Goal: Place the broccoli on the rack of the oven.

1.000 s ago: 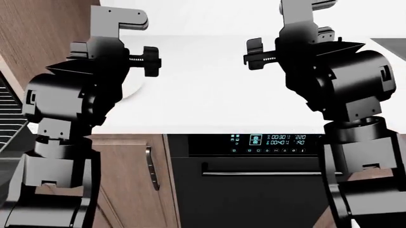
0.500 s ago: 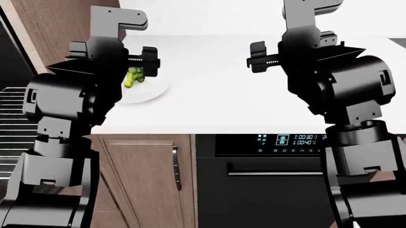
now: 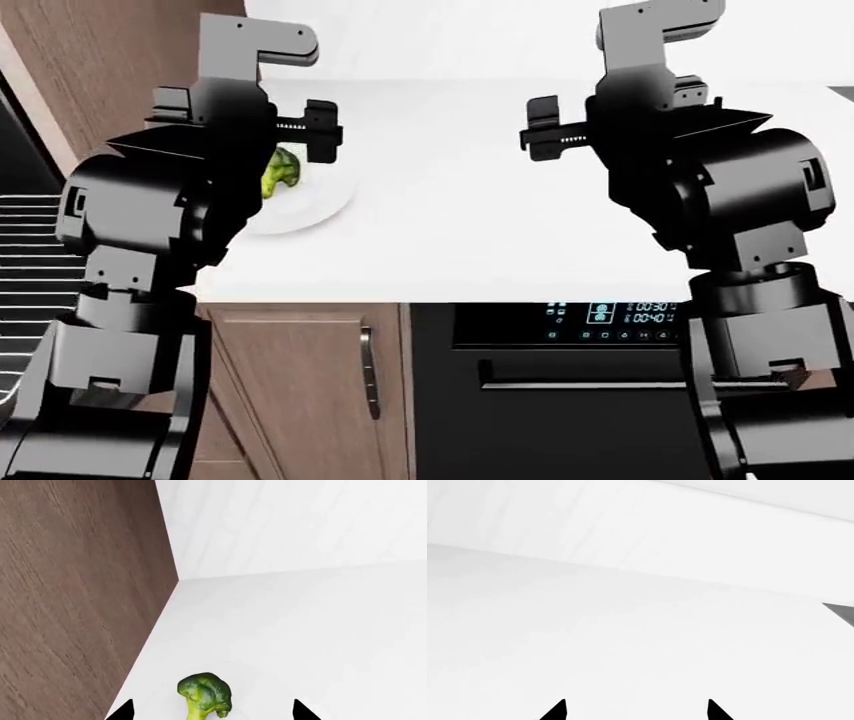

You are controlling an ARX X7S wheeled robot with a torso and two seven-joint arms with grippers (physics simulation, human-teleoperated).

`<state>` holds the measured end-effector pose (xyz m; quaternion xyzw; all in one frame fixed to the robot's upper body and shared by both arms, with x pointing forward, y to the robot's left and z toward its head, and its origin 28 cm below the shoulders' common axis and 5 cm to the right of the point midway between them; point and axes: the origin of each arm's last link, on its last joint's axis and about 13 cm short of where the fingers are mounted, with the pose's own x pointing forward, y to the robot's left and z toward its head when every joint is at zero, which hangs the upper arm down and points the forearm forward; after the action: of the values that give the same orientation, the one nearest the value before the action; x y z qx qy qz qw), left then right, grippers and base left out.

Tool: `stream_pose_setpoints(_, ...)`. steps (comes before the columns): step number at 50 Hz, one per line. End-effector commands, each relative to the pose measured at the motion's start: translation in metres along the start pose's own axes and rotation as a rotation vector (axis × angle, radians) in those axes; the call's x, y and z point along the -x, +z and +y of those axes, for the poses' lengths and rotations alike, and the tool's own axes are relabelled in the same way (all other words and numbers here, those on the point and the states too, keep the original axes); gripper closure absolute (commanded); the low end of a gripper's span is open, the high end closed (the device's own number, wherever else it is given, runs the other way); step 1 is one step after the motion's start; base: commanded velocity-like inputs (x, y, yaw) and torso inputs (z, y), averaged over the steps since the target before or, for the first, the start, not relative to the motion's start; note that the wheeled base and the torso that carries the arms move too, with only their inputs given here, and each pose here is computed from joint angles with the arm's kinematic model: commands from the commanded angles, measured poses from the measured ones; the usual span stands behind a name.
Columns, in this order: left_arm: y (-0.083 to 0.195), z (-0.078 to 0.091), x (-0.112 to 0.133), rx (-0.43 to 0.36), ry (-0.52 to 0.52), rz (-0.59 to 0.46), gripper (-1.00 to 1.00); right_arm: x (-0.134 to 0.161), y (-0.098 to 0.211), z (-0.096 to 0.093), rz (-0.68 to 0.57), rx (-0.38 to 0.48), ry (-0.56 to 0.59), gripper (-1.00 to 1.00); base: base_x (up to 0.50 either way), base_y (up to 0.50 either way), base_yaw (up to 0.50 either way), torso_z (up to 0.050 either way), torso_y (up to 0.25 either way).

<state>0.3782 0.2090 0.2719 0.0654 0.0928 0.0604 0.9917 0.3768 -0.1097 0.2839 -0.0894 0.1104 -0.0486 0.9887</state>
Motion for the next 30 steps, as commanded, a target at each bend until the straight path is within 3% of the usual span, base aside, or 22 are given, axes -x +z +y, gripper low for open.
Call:
stream_pose_setpoints(1,-0.0034,0.0022,-0.0013,0.008,0.006,0.007,-1.00,-0.0004,-0.0014,0.0001,0.008,0.004,0.003,-1.00,0.14,0.00,0.00,0.000,0.000)
stream_pose_setpoints(30,-0.0050,0.0044,-0.0016,0.010,0.012,0.012,-1.00,-0.0001,-0.0003,0.0008,0.009,0.010,0.005,-1.00,0.13,0.00,0.00,0.000,0.000)
